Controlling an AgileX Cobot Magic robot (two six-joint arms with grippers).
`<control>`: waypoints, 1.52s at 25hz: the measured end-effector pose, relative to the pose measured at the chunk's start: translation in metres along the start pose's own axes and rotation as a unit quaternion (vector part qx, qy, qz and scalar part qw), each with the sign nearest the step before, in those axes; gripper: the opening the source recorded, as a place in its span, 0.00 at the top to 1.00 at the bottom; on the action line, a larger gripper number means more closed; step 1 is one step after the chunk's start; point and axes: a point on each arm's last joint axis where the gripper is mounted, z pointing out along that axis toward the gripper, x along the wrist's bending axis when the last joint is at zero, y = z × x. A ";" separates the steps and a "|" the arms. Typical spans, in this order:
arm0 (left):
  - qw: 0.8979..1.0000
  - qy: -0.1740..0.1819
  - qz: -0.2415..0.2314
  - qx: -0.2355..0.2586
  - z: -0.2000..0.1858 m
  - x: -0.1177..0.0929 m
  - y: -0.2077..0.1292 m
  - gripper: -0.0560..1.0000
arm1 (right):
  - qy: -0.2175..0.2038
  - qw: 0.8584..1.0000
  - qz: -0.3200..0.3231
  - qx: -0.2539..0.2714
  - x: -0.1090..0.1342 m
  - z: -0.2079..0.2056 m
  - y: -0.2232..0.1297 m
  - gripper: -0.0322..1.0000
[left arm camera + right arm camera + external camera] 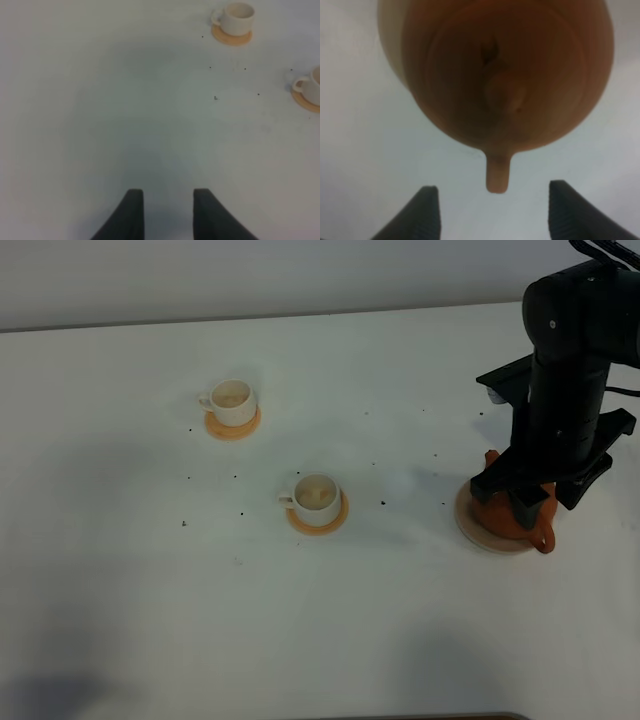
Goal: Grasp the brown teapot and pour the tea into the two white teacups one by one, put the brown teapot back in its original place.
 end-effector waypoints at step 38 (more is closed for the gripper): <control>1.000 0.000 0.000 0.000 0.000 0.000 0.000 0.71 | -0.021 0.998 -0.043 0.042 -0.013 0.026 0.005 0.55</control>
